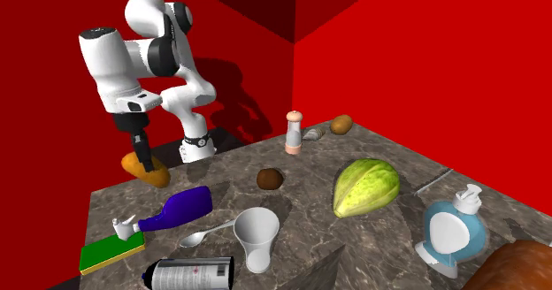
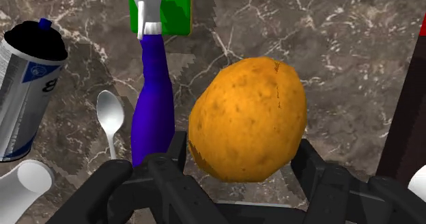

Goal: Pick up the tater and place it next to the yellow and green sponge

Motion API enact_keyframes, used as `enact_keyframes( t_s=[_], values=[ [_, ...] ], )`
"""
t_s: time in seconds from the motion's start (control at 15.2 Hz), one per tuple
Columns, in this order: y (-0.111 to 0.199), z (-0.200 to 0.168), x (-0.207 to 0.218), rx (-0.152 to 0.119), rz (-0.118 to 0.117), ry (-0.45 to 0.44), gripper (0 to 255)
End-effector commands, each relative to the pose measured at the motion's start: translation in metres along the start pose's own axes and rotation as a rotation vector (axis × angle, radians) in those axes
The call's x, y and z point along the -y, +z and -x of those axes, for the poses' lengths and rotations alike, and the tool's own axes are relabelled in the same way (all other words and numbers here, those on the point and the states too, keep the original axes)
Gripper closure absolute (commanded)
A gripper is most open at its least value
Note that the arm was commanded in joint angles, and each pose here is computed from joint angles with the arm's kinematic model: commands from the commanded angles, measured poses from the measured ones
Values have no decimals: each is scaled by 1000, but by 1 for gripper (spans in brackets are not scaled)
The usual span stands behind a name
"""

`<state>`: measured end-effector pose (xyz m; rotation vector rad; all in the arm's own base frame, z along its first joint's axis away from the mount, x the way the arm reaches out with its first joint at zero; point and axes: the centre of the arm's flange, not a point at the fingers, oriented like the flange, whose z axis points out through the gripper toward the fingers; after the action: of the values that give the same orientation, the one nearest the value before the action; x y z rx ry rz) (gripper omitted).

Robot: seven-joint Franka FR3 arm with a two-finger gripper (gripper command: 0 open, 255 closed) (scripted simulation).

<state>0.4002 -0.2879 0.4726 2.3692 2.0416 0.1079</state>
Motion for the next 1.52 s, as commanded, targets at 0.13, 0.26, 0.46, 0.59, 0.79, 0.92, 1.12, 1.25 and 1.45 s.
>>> enact_keyframes(
  t_s=[0.13, 0.26, 0.46, 0.59, 0.79, 0.92, 1.12, 1.25, 1.45],
  values=[
    [-3, 54, 10, 1, 0, -2, 255],
    [2, 68, 13, 1, 0, -2, 255],
    [18, 69, 13, 1, 0, -2, 255],
    [28, 69, 14, 1, 0, -2, 255],
    [44, 70, 15, 1, 0, -2, 255],
    [54, 70, 15, 1, 0, -2, 255],
    [70, 71, 16, 1, 0, -2, 255],
    [81, 72, 17, 1, 0, -2, 255],
    [97, 72, 18, 1, 0, -2, 255]
  ],
)
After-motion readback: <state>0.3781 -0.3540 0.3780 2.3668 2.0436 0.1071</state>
